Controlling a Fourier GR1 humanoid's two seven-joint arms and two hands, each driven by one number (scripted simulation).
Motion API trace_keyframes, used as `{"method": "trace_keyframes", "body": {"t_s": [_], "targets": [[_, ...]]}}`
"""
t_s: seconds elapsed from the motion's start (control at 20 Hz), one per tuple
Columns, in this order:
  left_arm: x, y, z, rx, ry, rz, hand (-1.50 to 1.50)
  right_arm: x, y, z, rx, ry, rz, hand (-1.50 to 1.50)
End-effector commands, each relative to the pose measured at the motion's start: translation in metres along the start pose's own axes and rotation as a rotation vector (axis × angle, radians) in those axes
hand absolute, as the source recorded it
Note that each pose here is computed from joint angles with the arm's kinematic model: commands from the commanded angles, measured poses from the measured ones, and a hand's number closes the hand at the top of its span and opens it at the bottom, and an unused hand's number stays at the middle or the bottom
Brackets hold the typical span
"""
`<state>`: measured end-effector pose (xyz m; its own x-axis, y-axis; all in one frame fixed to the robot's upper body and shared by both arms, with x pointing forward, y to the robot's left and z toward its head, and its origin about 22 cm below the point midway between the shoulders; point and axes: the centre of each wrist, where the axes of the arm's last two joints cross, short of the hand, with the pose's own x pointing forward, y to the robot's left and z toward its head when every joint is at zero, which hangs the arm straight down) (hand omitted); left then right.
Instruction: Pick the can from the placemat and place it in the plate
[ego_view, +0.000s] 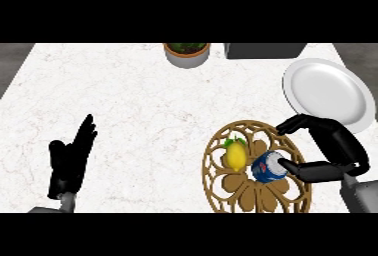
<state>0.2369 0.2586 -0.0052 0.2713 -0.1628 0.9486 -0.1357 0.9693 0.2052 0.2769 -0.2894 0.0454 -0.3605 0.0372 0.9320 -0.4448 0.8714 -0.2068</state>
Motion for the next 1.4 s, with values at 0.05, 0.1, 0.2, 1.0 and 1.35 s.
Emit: {"method": "trace_keyframes", "body": {"t_s": [0.05,0.1,0.2,1.0,1.35], "targets": [[-0.006,0.003,-0.003,-0.015,0.011,-0.004,0.00,-0.033,-0.004,0.056,0.180,-0.068,-0.050,-1.50],[0.000,-0.015,-0.008,-0.019,0.011,-0.010,0.00,-0.020,-0.007,0.038,0.250,-0.054,0.044,-1.50],[-0.001,-0.016,-0.010,-0.024,0.009,0.001,0.00,-0.013,-0.024,0.037,0.326,-0.013,0.209,-1.50],[-0.011,-0.024,-0.001,-0.045,0.028,-0.006,0.00,0.046,-0.017,-0.018,0.670,0.302,0.731,-1.50],[-0.019,-0.005,-0.014,-0.030,0.027,0.003,0.00,0.037,0.006,-0.044,0.728,0.379,0.774,-1.50]]}}
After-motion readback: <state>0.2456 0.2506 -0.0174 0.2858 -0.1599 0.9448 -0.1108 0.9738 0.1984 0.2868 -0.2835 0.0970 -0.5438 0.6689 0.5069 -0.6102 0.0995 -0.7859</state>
